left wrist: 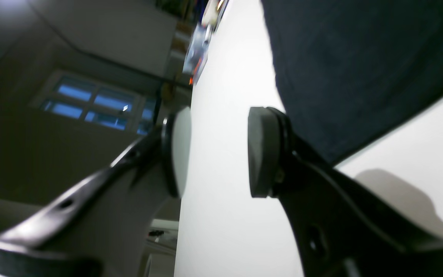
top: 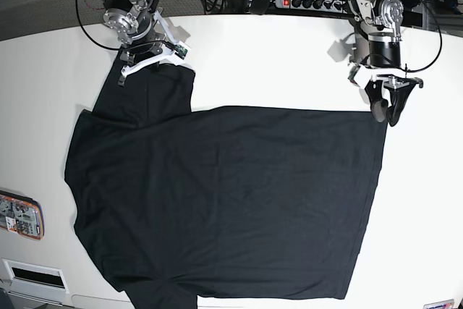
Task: Fold the T-shirt properly
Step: 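Lower the left gripper to the opposite shoulder corner and grasp it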
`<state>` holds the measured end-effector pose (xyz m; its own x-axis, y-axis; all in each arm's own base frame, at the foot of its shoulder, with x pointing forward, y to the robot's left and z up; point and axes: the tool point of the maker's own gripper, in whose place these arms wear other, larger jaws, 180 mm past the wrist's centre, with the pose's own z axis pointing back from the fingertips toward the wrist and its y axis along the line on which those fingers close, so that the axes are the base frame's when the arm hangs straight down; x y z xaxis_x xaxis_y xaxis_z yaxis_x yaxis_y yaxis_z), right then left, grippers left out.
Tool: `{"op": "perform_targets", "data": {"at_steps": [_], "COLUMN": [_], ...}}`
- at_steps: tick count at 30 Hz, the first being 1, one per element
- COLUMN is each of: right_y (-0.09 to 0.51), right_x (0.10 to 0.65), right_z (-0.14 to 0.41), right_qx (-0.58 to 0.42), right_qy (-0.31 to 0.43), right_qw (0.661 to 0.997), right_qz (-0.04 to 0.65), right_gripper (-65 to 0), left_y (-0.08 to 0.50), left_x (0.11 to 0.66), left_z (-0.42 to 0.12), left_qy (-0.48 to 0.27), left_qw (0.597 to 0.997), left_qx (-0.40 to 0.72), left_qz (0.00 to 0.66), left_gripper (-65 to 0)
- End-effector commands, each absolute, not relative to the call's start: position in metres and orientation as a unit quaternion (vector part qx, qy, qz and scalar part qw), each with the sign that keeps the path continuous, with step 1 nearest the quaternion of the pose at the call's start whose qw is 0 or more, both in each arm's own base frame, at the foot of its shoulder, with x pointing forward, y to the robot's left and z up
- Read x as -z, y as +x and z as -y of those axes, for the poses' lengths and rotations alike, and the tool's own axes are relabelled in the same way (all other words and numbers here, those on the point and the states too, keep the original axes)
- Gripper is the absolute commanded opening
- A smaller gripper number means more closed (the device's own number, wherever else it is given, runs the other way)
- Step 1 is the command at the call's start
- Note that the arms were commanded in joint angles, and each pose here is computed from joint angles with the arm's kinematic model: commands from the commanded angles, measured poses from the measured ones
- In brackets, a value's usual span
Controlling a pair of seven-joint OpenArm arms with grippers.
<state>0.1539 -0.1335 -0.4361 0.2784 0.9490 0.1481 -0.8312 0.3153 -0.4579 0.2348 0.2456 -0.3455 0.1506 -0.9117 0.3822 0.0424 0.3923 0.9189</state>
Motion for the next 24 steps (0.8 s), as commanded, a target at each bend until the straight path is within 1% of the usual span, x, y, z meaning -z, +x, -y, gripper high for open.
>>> {"op": "perform_targets", "data": {"at_steps": [1,6,11,15,20,24], "right_y": [0.147,0.147,0.147,0.147,0.147,0.147], "right_x": [0.438,0.438,0.438,0.439,0.438,0.438], "right_z": [0.130,0.130,0.130,0.130,0.129,0.129], "right_qx": [-0.573,-0.573,-0.573,-0.574,-0.573,-0.573], "right_qy": [-0.132,-0.131,-0.131,-0.131,-0.131,-0.131], "right_qw": [0.785,0.785,0.785,0.785,0.785,0.785], "right_qz": [0.194,0.195,0.195,0.194,0.196,0.195], "right_gripper": [-65.0,-65.0,-65.0,-65.0,-65.0,-65.0], "left_y": [0.235,0.236,0.235,0.235,0.230,0.235], "left_x": [0.340,0.361,0.373,0.361,0.374,0.384], "left_z": [-0.247,-0.253,-0.259,-0.253,-0.260,-0.261], "left_qy": [0.411,0.362,0.339,0.342,0.341,0.342], "left_qw": [0.633,0.674,0.708,0.711,0.724,0.713], "left_qx": [0.374,0.397,0.429,0.462,0.518,0.566], "left_qz": [0.539,0.507,0.447,0.406,0.300,0.233], "left_gripper": [-41.7,-41.7,-41.7,-41.2,-41.2,-41.2]}}
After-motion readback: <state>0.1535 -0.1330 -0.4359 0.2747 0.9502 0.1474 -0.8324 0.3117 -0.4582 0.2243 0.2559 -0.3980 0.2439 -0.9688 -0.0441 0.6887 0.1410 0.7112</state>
